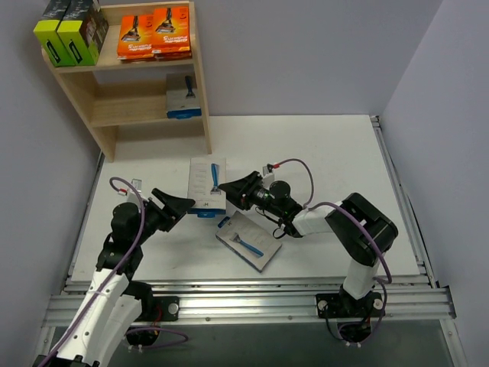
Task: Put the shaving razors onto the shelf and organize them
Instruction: Pass the shaving razor from the right arm to the left
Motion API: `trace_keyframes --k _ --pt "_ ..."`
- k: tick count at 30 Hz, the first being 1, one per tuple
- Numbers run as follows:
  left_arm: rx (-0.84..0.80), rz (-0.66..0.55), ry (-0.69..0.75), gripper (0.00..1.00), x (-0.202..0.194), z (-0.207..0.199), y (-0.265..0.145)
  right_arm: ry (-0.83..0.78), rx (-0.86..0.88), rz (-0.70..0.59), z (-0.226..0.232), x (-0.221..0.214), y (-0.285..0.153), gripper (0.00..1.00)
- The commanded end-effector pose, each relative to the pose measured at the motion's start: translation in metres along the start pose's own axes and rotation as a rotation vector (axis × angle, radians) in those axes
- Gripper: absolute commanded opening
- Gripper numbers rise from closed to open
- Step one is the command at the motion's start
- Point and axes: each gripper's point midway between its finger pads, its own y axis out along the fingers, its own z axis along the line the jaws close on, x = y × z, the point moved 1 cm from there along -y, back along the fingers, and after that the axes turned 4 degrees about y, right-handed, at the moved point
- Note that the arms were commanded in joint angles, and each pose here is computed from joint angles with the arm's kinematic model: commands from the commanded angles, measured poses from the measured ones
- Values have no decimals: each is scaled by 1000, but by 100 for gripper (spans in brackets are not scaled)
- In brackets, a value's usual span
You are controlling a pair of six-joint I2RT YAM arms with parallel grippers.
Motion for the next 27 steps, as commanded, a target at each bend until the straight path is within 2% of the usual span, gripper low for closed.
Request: trace_keyframes --k 1,4,20,23,24,27 --pt "-97 -32 -56 75 8 -13 -1 -34 276 38 68 -6 -2 0" --pt "-133 -29 -82 72 9 -17 -1 -32 290 39 71 -6 -1 0" --pt "-136 15 -142 72 -1 -9 3 -32 307 56 72 -14 5 0" --pt "-131 3 -151 55 0 -8 2 -32 310 56 72 -15 4 0" --pt "-131 -4 -152 46 1 -7 1 -30 307 58 70 -15 3 0" --pt "-126 -19 -141 43 5 -6 1 -30 304 57 68 -16 2 0"
